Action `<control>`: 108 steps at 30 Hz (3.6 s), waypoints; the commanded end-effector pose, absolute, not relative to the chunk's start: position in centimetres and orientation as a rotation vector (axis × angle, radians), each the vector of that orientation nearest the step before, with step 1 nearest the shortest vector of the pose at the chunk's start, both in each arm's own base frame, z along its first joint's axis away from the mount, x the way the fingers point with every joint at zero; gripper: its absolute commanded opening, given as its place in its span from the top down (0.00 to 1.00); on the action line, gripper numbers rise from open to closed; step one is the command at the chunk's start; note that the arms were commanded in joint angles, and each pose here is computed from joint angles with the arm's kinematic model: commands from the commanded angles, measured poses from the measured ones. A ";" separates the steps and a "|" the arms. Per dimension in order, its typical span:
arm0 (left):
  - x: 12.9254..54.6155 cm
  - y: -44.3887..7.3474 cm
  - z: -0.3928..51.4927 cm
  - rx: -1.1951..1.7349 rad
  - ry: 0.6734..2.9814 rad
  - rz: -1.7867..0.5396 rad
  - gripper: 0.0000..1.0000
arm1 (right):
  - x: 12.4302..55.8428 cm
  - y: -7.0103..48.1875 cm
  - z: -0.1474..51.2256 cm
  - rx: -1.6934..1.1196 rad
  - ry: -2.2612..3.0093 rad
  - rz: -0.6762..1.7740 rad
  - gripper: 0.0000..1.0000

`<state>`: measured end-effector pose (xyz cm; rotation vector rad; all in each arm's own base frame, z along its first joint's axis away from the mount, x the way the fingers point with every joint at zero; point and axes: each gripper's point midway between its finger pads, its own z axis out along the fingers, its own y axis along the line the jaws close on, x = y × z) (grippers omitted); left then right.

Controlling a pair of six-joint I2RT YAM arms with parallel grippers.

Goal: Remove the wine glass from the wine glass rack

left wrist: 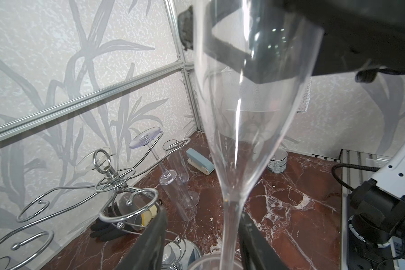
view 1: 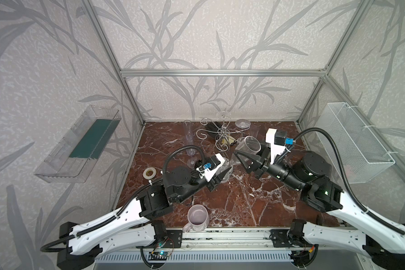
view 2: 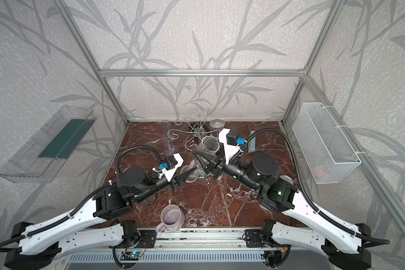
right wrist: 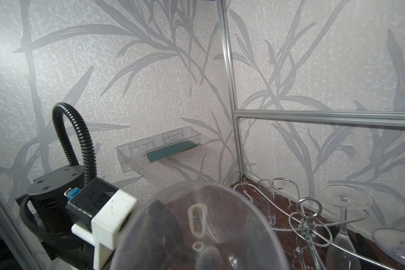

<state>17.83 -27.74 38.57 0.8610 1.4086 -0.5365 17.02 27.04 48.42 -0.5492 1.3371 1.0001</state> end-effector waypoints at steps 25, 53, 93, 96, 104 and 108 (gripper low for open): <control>19.0 -23.7 39.8 0.657 1.379 -0.453 0.47 | 27.8 13.9 25.6 -0.295 1.660 0.227 0.61; 19.8 -24.0 39.7 0.668 1.390 -0.391 0.47 | 37.6 15.8 21.2 -0.263 1.662 0.321 0.61; 19.3 -23.8 39.5 0.666 1.396 -0.428 0.47 | 35.1 14.4 20.4 -0.291 1.713 0.301 0.19; 19.3 -23.6 39.5 0.659 1.395 -0.428 0.47 | 34.5 14.2 21.2 -0.295 1.700 0.303 0.18; 19.3 -23.0 39.5 0.643 1.390 -0.414 0.47 | 32.4 13.7 24.7 -0.307 1.661 0.322 0.17; 19.3 -22.7 39.5 0.637 1.388 -0.403 0.47 | 31.3 13.3 27.0 -0.290 1.625 0.339 0.16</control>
